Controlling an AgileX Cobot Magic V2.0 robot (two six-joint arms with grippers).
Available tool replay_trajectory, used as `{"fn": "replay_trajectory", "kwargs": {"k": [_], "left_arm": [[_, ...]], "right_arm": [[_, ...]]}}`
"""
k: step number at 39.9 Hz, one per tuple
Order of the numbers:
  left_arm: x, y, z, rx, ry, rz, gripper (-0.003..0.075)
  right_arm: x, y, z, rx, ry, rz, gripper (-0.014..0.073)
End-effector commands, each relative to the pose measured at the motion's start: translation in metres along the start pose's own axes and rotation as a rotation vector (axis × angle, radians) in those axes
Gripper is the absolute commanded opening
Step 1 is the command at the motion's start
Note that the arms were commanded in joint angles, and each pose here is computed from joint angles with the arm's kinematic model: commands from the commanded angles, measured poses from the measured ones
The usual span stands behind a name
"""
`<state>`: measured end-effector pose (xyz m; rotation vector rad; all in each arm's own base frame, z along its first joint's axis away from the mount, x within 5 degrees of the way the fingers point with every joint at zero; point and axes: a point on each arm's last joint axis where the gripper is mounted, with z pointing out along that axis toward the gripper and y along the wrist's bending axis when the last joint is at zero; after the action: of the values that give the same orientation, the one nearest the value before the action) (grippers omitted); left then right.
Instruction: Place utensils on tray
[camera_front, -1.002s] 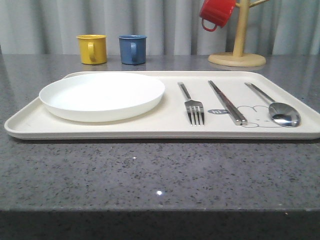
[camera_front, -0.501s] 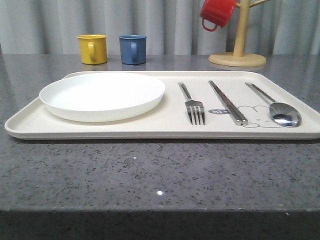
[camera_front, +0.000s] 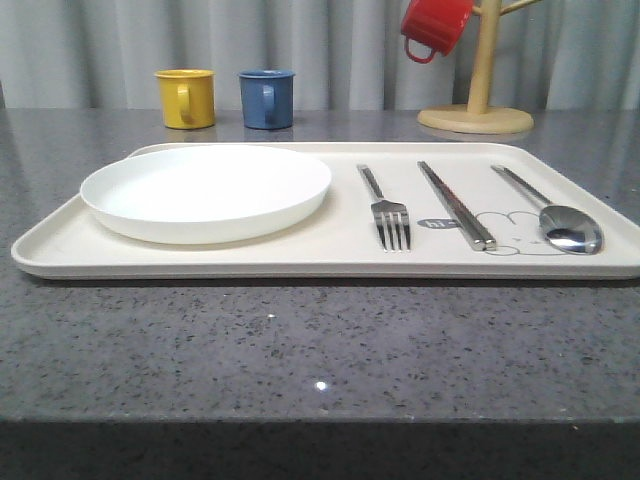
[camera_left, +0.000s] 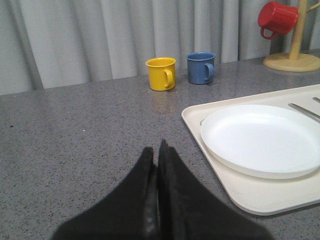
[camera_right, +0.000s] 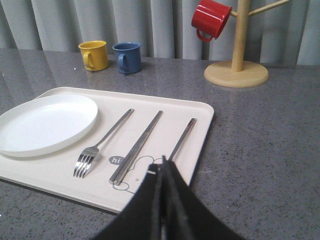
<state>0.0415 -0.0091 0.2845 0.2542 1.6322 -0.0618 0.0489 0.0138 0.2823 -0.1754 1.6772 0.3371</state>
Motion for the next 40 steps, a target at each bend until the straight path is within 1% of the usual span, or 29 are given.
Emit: {"fn": "replay_trajectory", "kwargs": {"k": [1,7,9,13,18,21,27,40], "left_arm": [[-0.006,0.002,-0.001,-0.039,-0.104,-0.007,-0.0018],[0.026,0.0,0.0,-0.096,-0.11,-0.028,-0.0018],[0.04,0.0,0.003,-0.113,-0.094,-0.04,-0.0018],[0.062,-0.001,0.011,-0.127,-0.054,-0.05,-0.0018],[0.081,-0.002,0.018,-0.133,-0.055,-0.051,-0.0018],[0.083,-0.002,0.018,-0.131,-0.04,-0.052,-0.0018],[0.077,-0.001,0.018,-0.144,-0.11,-0.048,-0.0018],[0.077,-0.001,0.018,-0.143,-0.11,-0.048,-0.0018]], "right_arm": [[-0.015,0.003,-0.002,-0.02,-0.101,-0.025,-0.007],[-0.015,0.003,-0.002,-0.02,-0.101,-0.025,-0.007],[-0.015,0.003,-0.002,-0.02,-0.101,-0.025,-0.007],[-0.015,0.003,-0.002,-0.02,-0.1,-0.025,-0.007],[-0.015,0.003,-0.002,-0.02,-0.1,-0.025,-0.007],[-0.015,0.003,-0.002,-0.02,-0.1,-0.025,-0.007],[-0.015,0.003,-0.002,-0.02,-0.1,-0.025,-0.007],[-0.015,0.003,-0.002,-0.02,-0.1,-0.025,-0.007]]}}
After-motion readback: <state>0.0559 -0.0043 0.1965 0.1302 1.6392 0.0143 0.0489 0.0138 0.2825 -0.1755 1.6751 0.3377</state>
